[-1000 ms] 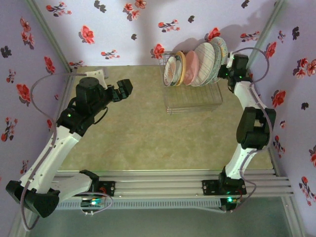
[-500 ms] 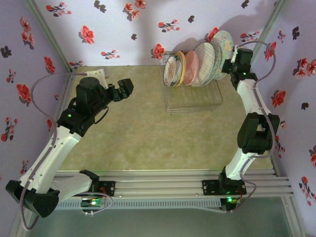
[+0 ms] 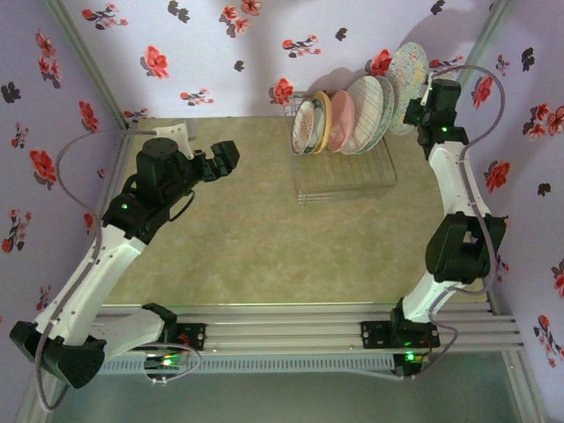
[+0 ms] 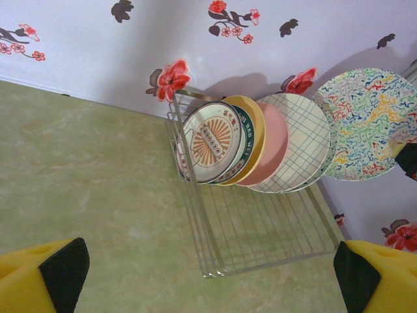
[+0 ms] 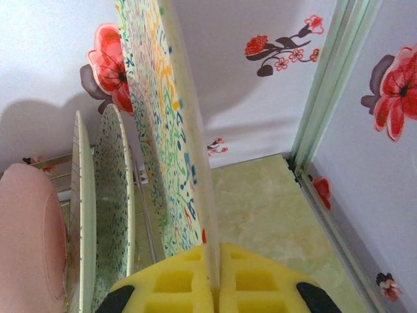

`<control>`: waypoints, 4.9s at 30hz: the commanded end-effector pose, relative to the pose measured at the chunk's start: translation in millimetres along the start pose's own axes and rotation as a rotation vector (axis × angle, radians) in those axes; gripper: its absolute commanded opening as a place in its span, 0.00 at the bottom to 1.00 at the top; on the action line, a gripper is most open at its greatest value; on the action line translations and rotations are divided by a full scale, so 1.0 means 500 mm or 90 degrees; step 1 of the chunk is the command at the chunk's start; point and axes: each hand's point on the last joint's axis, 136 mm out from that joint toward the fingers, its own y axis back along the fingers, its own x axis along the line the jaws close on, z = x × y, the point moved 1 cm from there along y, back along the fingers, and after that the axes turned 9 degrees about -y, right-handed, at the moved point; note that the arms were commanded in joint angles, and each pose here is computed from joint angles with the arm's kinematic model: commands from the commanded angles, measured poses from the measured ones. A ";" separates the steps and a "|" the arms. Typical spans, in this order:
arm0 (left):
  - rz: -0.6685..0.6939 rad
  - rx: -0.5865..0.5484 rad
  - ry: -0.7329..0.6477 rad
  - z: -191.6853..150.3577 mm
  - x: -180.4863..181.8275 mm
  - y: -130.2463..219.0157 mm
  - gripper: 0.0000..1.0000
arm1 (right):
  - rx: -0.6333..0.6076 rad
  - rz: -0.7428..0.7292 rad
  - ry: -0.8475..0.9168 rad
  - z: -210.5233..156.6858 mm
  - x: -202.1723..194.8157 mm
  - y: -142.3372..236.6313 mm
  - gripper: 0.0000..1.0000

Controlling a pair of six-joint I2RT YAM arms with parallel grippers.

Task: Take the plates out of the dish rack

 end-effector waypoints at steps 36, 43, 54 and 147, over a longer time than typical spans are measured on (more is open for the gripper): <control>-0.357 0.223 0.350 -0.047 -0.338 -0.319 0.88 | -0.023 0.148 -0.398 0.095 0.046 0.426 0.00; -0.391 0.243 0.396 -0.058 -0.393 -0.369 0.83 | 0.062 0.277 -0.491 0.086 0.117 0.452 0.00; -0.421 0.213 0.430 -0.036 -0.406 -0.395 0.76 | 0.166 0.355 -0.531 0.053 0.170 0.446 0.00; 0.027 0.017 0.547 -0.237 0.431 -0.455 0.00 | 0.116 0.616 0.116 -0.210 0.557 0.561 0.82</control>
